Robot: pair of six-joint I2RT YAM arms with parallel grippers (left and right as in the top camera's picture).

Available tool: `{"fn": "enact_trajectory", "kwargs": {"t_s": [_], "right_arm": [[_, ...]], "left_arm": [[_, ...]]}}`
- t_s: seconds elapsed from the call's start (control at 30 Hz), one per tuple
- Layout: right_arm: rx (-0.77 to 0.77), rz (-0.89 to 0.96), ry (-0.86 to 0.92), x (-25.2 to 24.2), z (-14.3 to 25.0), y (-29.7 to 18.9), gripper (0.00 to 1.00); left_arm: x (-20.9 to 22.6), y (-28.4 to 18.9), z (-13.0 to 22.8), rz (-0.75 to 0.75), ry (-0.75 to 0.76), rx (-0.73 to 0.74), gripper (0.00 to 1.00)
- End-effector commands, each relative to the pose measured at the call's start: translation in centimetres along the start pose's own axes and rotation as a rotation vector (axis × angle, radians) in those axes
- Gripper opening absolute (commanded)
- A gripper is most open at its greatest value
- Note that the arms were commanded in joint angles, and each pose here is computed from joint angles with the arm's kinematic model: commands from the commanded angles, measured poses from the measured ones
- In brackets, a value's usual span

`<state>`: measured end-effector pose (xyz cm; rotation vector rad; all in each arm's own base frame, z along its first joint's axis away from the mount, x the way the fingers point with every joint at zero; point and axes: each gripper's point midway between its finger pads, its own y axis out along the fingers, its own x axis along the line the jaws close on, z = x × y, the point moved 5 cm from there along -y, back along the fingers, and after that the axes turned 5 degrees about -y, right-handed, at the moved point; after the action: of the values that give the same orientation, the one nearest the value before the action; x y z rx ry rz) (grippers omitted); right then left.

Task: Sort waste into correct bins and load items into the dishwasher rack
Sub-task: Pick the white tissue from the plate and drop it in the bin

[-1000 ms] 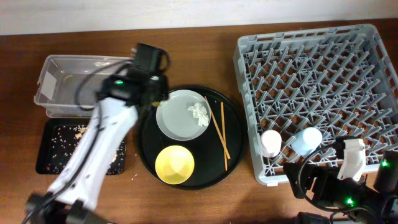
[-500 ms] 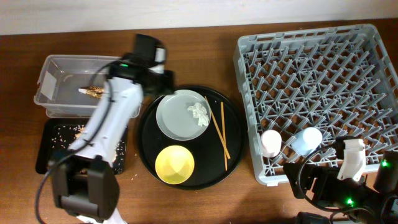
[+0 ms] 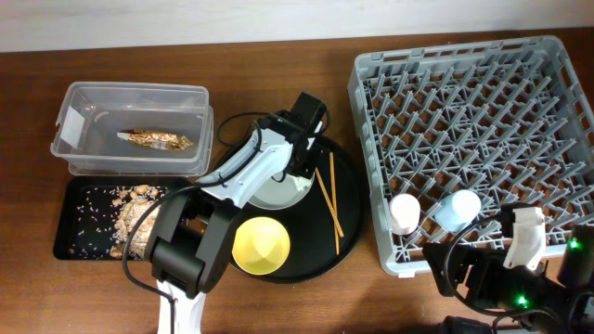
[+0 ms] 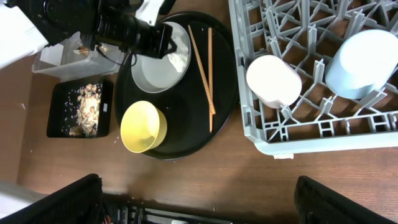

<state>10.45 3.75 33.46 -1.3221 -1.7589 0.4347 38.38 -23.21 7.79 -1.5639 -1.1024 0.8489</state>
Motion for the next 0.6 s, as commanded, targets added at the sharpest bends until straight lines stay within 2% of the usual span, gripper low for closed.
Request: {"fn": "enact_trajectory", "kwargs": {"t_s": [0.0, 0.03, 0.1, 0.17, 0.2, 0.3, 0.4, 0.43, 0.47, 0.5, 0.57], "right_arm": [[-0.008, 0.006, -0.01, -0.1, -0.1, -0.1, 0.99], [-0.008, 0.006, -0.01, -0.1, -0.1, -0.1, 0.99], [-0.008, 0.006, -0.01, -0.1, -0.1, -0.1, 0.99], [-0.008, 0.006, -0.01, 0.0, -0.1, -0.1, 0.99], [-0.008, 0.006, -0.01, 0.0, -0.1, -0.1, 0.99], [-0.008, 0.006, -0.01, -0.1, -0.1, -0.1, 0.99], [-0.008, 0.006, -0.01, 0.0, -0.1, -0.1, 0.99], [-0.007, 0.006, -0.01, -0.1, -0.1, -0.1, 0.99], [-0.007, 0.006, -0.01, -0.1, -0.1, -0.1, 0.99], [-0.008, 0.036, -0.01, -0.4, -0.1, -0.1, 0.99], [-0.007, 0.053, -0.009, -0.6, -0.1, -0.1, 0.99]], "left_arm": [[0.3, -2.7, -0.5, 0.009, -0.008, 0.008, 0.0], [1.0, -4.5, -1.0, -0.001, -0.021, -0.015, 0.0], [4.1, -11.1, -3.0, -0.006, -0.095, -0.131, 0.0], [6.7, -14.1, -3.5, -0.027, -0.149, -0.198, 0.0], [9.5, -15.2, -3.5, -0.098, -0.2, -0.229, 0.0], [15.6, -15.1, -3.0, -0.24, -0.316, -0.222, 0.0], [21.9, -13.0, -1.6, -0.291, -0.463, -0.177, 0.0], [23.2, -11.8, -1.1, -0.278, -0.509, -0.149, 0.09], [23.5, -10.2, -0.7, -0.192, -0.52, -0.103, 0.57], [22.8, -10.1, 0.1, -0.138, -0.483, -0.05, 0.86], [21.4, -12.8, 0.3, -0.129, -0.462, -0.08, 0.86]]}}
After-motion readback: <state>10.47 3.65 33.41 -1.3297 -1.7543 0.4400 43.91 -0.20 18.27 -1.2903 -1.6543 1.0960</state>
